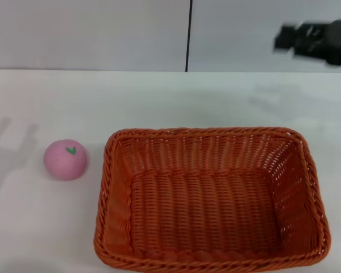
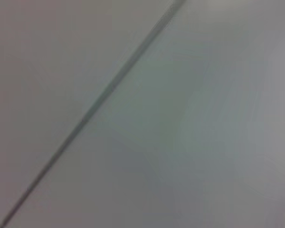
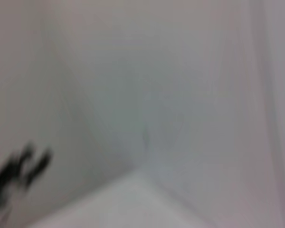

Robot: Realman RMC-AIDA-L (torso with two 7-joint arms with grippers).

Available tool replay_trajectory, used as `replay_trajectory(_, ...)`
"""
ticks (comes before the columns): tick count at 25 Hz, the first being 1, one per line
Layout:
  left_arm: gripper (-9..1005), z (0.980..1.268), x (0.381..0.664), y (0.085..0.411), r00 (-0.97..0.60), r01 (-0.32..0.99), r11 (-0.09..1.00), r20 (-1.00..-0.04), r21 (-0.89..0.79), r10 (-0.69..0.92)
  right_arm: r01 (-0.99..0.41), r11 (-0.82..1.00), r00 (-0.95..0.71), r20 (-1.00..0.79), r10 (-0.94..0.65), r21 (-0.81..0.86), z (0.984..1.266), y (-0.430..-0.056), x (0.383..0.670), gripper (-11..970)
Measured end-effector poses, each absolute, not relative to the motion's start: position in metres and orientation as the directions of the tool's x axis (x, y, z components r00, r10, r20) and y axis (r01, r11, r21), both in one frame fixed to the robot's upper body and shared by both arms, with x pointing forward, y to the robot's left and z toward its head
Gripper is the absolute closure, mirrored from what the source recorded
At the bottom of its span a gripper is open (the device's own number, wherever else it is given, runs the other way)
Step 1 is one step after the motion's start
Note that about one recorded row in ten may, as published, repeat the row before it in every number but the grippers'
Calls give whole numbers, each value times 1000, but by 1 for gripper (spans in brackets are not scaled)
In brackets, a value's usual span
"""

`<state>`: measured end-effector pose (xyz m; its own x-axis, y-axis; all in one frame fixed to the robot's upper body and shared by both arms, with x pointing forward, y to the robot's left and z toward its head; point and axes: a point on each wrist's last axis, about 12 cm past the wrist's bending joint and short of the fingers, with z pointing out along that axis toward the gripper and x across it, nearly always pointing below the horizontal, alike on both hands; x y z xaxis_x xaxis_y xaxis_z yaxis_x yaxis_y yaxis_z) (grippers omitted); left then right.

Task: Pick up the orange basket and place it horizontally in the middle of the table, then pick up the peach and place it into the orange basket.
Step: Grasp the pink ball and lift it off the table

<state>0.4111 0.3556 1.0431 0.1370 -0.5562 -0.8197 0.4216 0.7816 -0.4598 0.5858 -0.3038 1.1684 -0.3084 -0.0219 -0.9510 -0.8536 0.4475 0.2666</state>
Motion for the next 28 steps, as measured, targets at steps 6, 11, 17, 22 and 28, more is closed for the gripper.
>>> replay_trajectory(6,307,1041,417,360,-22,510,784,-916,-354,-400,-736,611,-135,-948,289,291,1132,-340,535,508)
replay_trajectory(11,310,1038,422,357,-96,561,771,-949,-301,-300,-607,723,82,-878,471,331,1104,-362,491,508)
replay_trajectory(17,313,1024,433,351,-177,562,791,-970,-240,-168,-467,800,269,-802,534,376,1091,-381,461,508)
replay_trajectory(22,316,1014,440,346,-220,544,814,-971,-205,-97,-459,802,310,-777,548,382,1091,-383,453,508)
replay_trajectory(28,319,1006,445,345,-259,532,829,-965,-175,-38,-460,799,311,-773,553,387,1090,-383,451,508)
